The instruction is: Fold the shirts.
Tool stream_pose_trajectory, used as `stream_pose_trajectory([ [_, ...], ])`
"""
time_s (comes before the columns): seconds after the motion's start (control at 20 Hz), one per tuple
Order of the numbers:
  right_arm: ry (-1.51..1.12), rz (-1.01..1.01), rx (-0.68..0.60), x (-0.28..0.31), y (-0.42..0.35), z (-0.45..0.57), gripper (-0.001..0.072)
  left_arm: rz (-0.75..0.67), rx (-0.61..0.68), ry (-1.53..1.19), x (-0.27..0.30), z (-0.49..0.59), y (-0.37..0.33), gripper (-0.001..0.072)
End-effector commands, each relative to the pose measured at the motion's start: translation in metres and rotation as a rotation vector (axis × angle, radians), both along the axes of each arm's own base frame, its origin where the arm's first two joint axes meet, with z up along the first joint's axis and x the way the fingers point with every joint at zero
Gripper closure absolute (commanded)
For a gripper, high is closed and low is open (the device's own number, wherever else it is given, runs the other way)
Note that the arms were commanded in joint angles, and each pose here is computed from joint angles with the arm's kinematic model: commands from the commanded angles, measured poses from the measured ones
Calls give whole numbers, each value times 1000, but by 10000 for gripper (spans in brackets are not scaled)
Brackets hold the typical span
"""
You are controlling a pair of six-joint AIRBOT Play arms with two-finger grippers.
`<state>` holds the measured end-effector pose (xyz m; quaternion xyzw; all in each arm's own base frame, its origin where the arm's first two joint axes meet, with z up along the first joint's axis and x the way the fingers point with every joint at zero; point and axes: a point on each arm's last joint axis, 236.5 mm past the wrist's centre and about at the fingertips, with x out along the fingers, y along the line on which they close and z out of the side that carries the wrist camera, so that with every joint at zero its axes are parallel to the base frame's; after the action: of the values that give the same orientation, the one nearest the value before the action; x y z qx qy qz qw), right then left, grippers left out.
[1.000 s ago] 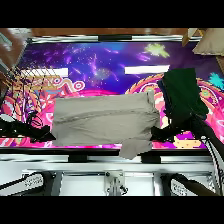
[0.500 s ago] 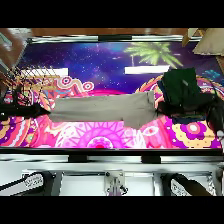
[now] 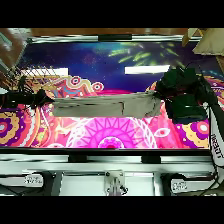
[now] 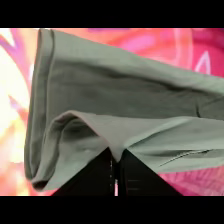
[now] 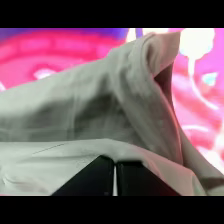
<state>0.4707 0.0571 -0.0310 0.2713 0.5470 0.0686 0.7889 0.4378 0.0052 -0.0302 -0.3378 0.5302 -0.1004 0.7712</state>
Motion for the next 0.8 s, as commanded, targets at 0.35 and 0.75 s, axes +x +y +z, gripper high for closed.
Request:
stream_pose_trajectory([
  [0.35,54,75,-122,-18,-41,-12,74,-11,-93,112,-10,0,-4,-13],
  [0.75,163,104,-3,-20,15,-63,23,-144,-122,120,-34,32,-38,-13],
])
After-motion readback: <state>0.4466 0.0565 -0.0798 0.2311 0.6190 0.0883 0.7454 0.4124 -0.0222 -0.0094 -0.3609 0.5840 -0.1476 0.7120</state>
